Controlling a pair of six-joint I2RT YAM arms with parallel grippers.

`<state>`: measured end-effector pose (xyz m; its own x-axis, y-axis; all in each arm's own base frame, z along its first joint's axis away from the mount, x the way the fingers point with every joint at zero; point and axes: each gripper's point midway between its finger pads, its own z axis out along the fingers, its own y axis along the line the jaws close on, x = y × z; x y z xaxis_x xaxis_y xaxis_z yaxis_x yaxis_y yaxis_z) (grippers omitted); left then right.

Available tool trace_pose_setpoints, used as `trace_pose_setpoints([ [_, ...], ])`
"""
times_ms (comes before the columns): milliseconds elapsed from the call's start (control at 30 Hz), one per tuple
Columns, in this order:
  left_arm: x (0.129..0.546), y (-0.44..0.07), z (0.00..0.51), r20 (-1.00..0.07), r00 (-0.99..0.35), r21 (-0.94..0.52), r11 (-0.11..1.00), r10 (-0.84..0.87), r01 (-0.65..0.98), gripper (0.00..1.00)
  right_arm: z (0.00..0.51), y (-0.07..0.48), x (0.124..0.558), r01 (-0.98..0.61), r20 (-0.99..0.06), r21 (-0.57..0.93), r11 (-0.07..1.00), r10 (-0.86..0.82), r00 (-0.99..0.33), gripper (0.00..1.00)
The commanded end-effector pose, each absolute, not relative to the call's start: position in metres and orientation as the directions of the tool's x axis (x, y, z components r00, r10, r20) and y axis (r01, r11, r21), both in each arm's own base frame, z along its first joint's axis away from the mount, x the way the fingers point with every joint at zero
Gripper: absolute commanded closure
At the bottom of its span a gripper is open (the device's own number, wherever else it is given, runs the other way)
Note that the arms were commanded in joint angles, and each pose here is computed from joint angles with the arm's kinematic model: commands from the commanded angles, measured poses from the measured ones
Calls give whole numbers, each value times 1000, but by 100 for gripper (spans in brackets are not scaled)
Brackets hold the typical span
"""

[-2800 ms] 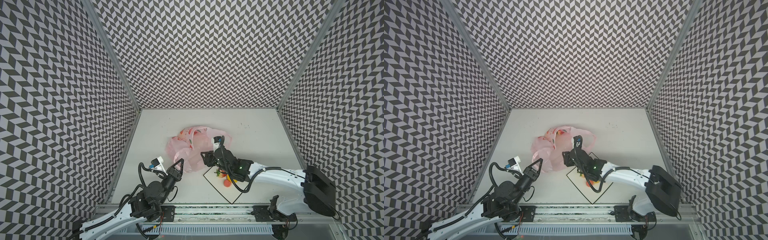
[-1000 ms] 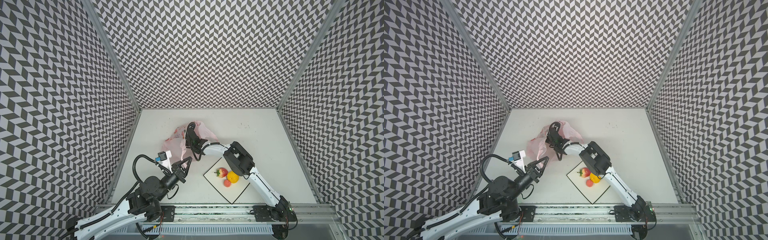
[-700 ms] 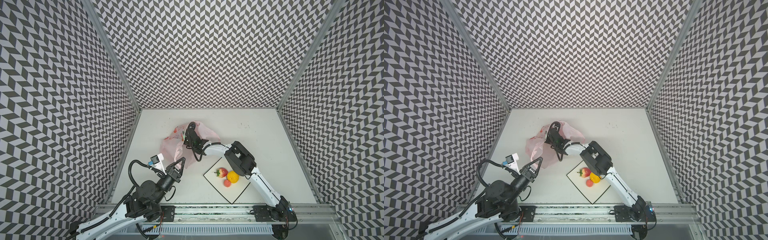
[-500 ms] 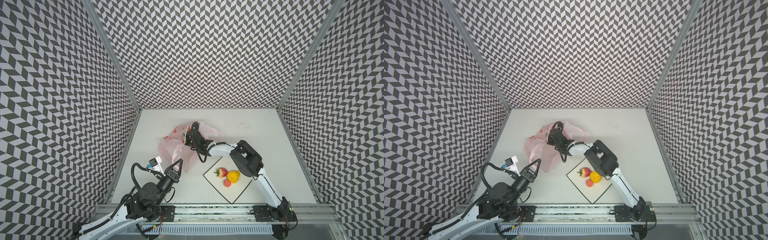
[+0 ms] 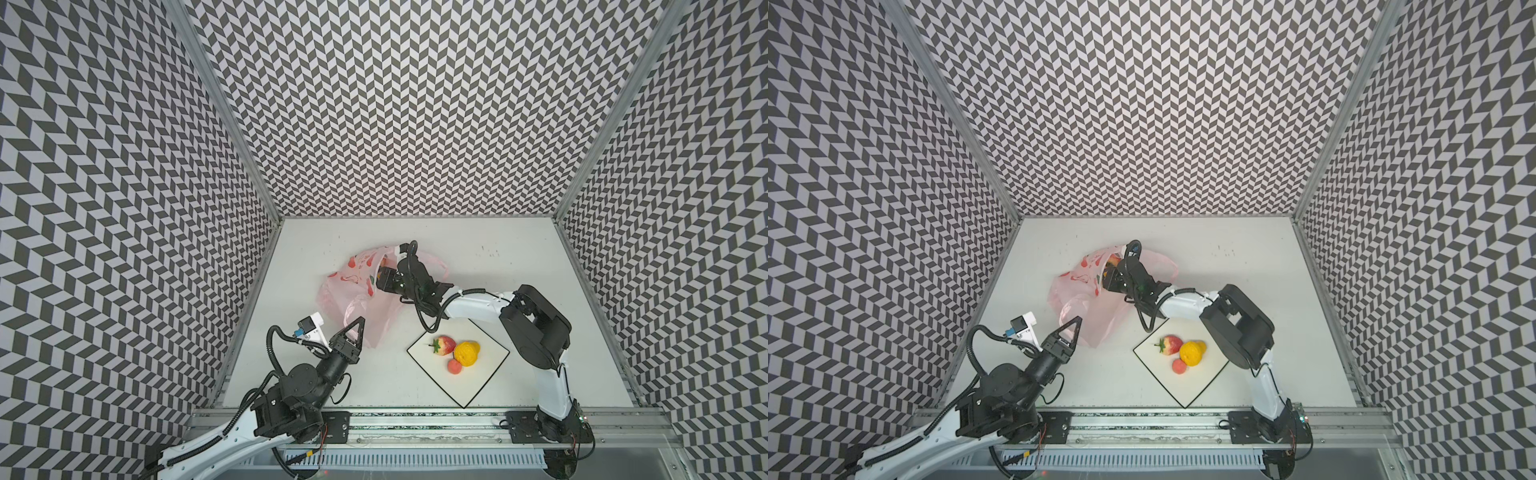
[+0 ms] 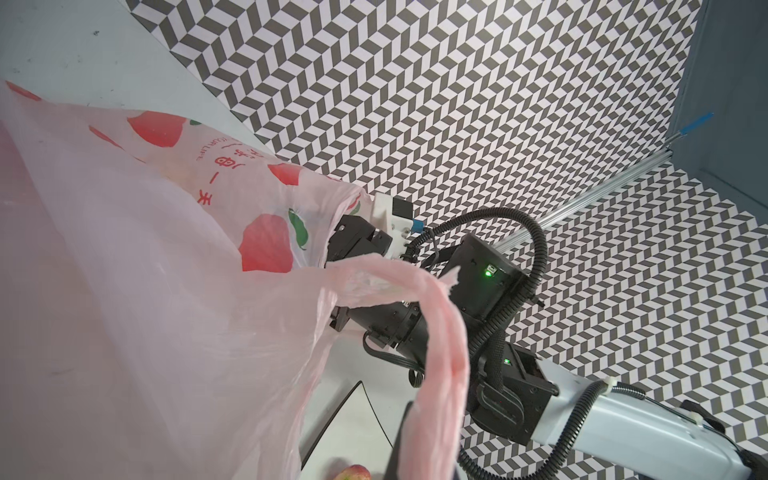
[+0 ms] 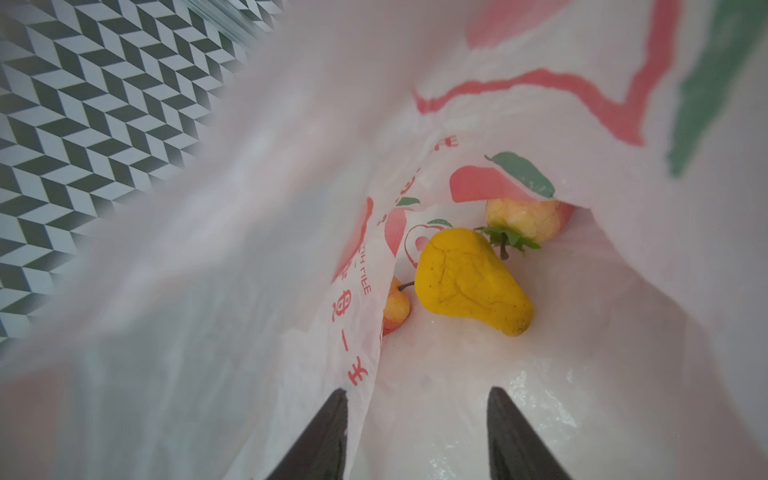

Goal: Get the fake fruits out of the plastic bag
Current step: 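Lower the right gripper around the yellow pear and close on it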

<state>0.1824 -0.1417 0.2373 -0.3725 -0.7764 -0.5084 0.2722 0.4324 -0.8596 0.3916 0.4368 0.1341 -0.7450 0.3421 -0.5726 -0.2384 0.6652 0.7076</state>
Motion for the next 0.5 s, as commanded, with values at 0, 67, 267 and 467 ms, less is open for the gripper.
trace_pose_setpoints([
  [0,182,-142,248,-515,-357,-853,425,-780,302,100,133,446,400,-240,-567,726,644,362,-740,41],
  [67,181,-144,255,-525,-360,-846,427,-771,320,100,121,453,408,-224,-555,726,650,361,-749,37],
  [267,175,-145,271,-537,-365,-834,414,-760,365,100,97,468,431,-231,-591,686,690,343,-730,26],
  [467,172,-147,278,-544,-381,-829,410,-748,379,100,96,475,445,-423,-797,464,778,158,-583,12],
])
